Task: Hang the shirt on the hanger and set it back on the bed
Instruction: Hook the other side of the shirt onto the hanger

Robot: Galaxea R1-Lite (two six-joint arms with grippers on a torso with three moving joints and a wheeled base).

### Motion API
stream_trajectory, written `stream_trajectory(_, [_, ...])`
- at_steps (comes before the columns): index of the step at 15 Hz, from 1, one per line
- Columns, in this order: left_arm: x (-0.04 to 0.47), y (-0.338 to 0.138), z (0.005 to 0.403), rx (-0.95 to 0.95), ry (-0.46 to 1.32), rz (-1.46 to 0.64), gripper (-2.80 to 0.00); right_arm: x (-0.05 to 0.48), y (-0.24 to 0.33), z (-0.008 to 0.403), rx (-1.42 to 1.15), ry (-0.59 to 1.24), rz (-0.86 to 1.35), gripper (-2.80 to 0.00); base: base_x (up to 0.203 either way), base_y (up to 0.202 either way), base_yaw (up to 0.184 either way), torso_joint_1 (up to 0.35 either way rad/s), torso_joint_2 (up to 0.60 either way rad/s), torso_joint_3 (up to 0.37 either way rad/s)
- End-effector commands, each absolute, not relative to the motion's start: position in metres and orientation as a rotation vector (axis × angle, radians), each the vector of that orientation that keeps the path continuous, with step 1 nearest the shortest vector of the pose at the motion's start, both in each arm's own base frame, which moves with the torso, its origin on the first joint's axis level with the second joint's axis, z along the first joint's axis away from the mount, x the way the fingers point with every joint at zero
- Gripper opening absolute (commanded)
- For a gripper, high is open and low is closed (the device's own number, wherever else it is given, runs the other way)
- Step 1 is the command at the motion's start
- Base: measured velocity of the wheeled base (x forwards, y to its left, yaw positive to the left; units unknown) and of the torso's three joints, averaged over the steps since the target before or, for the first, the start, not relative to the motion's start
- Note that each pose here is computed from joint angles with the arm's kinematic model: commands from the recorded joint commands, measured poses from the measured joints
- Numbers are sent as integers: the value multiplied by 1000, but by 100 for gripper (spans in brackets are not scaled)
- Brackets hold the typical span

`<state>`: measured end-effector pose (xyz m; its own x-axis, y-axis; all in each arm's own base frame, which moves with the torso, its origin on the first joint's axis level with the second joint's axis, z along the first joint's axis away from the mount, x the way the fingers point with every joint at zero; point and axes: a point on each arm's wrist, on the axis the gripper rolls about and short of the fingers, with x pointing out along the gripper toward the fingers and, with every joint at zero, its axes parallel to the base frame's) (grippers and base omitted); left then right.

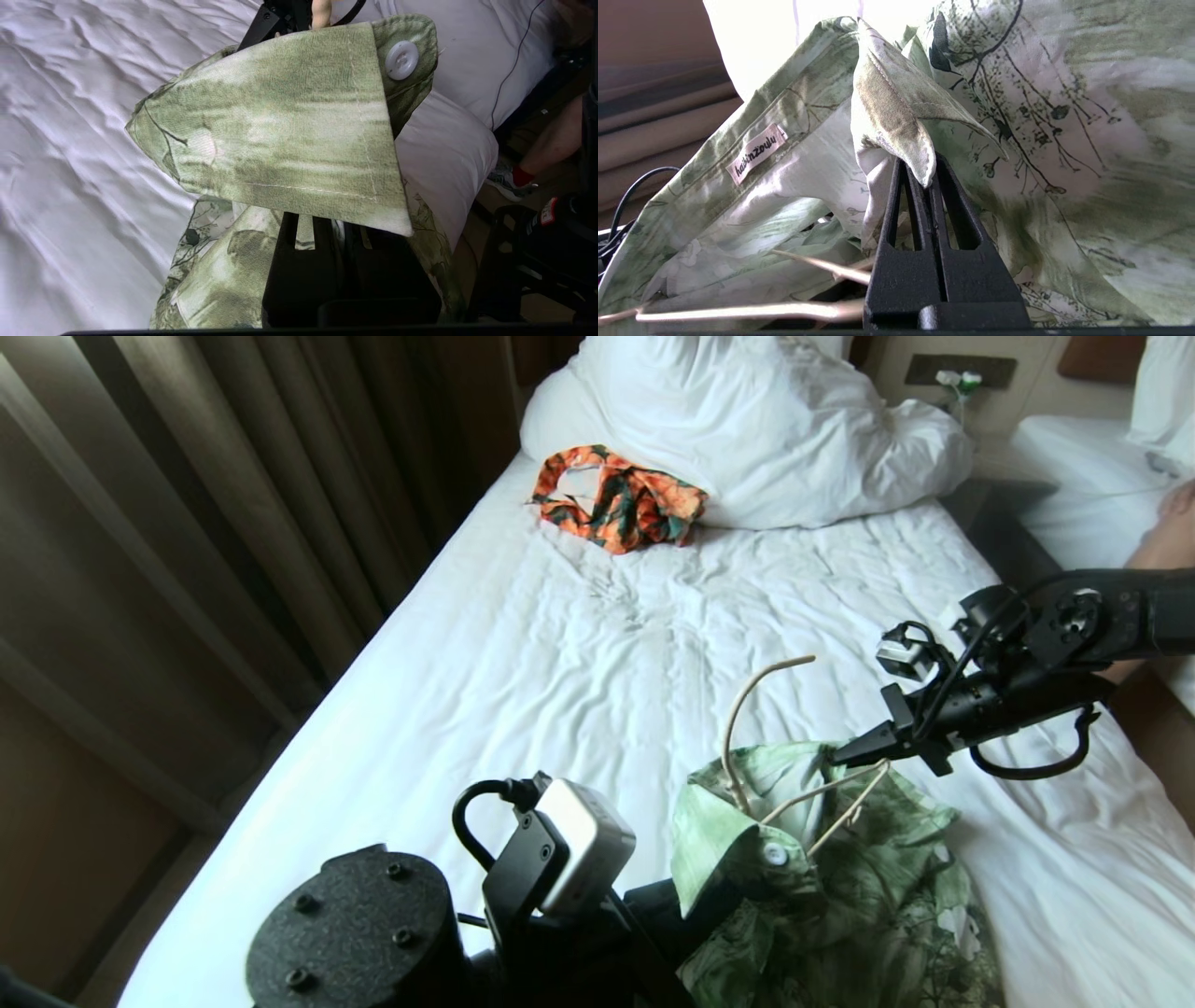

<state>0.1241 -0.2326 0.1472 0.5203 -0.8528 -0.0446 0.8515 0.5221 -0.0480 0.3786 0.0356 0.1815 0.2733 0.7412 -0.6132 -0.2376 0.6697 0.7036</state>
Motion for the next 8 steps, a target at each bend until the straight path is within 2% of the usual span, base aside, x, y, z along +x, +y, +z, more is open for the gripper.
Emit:
stream_trajectory(1, [122,-229,153,-35,43,-1011,-280,376,32,187,546,1098,699,-280,0,0,0,0,0,0])
stream_trajectory(8, [118,-218,166,-20,14,-968,-280,358,23,206,547,1057,689,-280,0,0,0,0,0,0])
